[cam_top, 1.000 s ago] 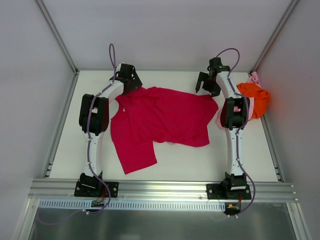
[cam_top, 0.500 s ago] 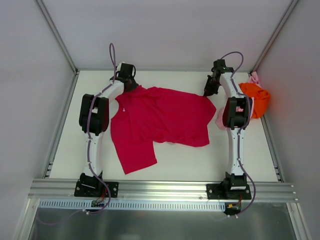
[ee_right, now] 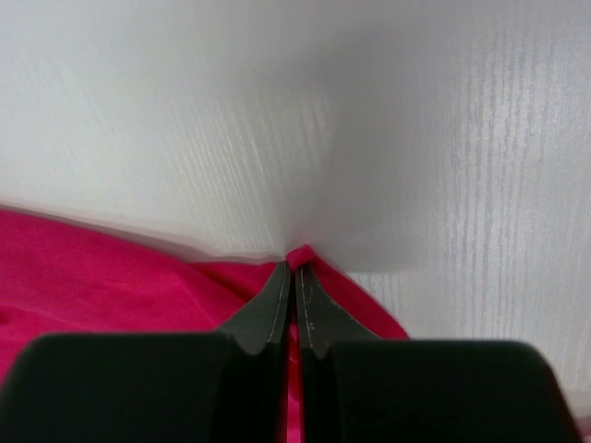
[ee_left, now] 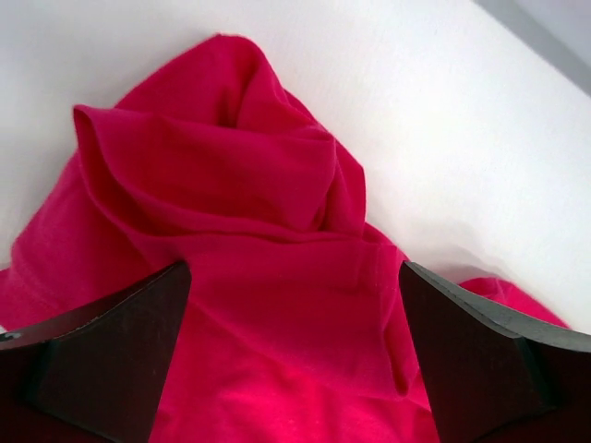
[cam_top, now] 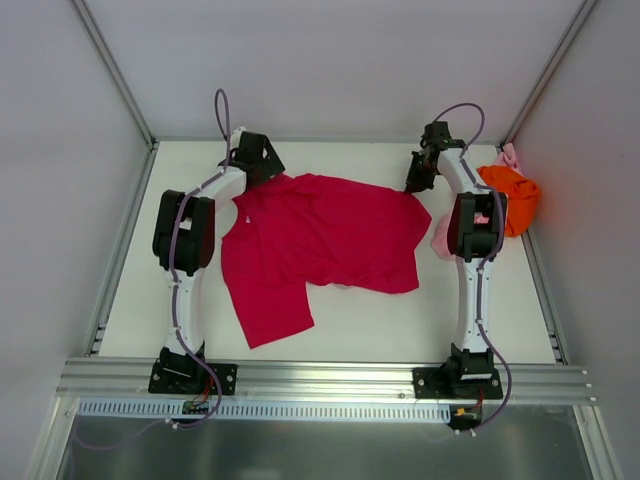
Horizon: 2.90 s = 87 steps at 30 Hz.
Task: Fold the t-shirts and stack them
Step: Grap the side of the flattened tshirt furthest away from the robot with both arms
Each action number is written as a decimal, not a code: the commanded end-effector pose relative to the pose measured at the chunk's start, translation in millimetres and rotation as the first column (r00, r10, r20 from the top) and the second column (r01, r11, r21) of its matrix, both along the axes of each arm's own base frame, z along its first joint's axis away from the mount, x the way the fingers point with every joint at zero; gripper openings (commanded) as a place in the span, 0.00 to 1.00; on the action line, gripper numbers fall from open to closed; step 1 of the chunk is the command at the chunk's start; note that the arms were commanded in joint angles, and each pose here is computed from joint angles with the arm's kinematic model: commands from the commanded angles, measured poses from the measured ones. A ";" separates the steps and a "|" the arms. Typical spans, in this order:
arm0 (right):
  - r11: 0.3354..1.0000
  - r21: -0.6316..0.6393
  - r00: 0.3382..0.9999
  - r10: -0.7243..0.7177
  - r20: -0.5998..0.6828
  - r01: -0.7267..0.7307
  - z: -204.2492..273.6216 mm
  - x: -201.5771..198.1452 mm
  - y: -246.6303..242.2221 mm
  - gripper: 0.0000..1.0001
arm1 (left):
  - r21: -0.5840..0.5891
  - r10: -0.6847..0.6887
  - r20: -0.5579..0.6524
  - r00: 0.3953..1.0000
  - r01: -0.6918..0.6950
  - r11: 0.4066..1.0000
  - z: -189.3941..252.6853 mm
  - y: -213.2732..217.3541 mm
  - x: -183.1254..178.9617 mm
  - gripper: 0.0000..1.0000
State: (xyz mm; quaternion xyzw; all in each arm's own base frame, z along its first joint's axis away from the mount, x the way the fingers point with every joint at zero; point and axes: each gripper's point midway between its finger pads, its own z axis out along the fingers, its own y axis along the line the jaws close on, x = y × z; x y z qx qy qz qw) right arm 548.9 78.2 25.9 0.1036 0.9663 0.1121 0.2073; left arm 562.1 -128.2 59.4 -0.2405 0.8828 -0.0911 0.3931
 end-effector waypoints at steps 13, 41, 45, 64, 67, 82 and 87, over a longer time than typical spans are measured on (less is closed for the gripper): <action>0.997 -0.029 0.997 0.072 0.039 -0.071 20.4 -0.4 7.5 0.01 | -0.051 0.131 0.027 0.991 -0.129 0.990 7.4 4.5 11.9 0.96; 0.994 -0.058 0.988 0.094 0.118 -0.088 33.7 7.0 11.1 0.01 | -0.131 0.056 0.154 0.987 -0.035 0.991 43.0 -5.5 12.3 0.00; 0.991 -0.102 0.979 0.109 0.174 -0.092 51.3 10.3 12.2 0.01 | -0.129 0.036 0.226 0.973 -0.007 0.992 63.7 -7.3 10.3 0.00; 0.932 -0.351 0.850 0.110 0.515 0.092 170.1 0.6 -3.5 0.01 | -0.060 -0.018 0.408 0.913 0.046 0.997 116.0 -13.4 -18.4 0.00; 0.899 -0.411 0.844 0.097 0.527 0.153 178.6 -2.7 -12.3 0.01 | -0.051 0.021 0.421 0.907 0.001 0.999 123.3 -2.5 -24.4 0.00; 0.815 -0.498 0.807 0.067 0.586 0.294 188.3 -9.3 -29.9 0.01 | -0.019 0.055 0.457 0.888 -0.052 0.998 137.6 14.2 -32.4 0.00; 0.829 -0.473 0.800 0.054 0.597 0.297 189.8 -13.6 -28.8 0.01 | -0.045 0.055 0.438 0.898 -0.039 0.998 128.8 11.8 -38.6 0.00</action>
